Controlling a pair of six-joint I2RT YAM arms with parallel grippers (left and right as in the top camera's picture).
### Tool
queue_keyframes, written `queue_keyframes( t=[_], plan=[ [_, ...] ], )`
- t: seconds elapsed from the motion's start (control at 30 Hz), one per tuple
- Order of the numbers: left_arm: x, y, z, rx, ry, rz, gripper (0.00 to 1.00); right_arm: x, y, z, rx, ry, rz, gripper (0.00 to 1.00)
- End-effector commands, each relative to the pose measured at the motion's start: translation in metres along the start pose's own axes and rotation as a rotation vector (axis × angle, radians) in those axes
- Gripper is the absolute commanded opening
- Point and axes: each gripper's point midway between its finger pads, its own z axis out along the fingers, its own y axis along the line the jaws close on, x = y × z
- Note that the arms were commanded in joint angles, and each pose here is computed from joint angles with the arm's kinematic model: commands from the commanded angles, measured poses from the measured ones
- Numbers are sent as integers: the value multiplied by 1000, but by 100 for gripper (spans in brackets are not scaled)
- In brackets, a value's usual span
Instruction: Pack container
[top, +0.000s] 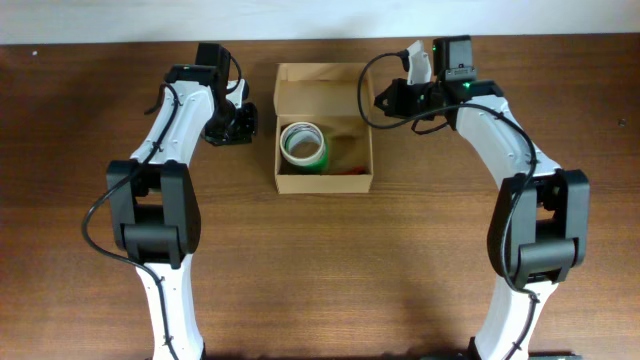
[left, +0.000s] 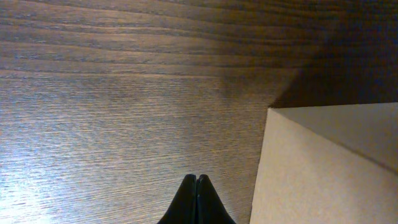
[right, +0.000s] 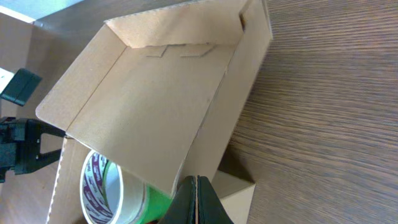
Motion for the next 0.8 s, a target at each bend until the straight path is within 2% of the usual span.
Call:
queue_keyframes(
  t=[0.0, 0.2, 0.33, 0.53, 0.77],
  plan=[
    [1, -2, 1, 13, 6, -10, 2, -7, 9, 0, -7, -19, -12, 4],
    [-16, -6, 1, 35, -62, 7, 2, -14, -18, -15, 24, -39, 68, 4],
    [-33, -32, -4, 203, -122, 23, 1, -7, -30, -16, 37, -12, 129, 4],
    [-46, -44, -1, 423, -123, -72, 2, 18, -36, -2, 15, 83, 193, 3],
    [-46, -37, 11, 503, -90, -131, 1, 36, -30, 13, -87, 156, 236, 4]
  ],
)
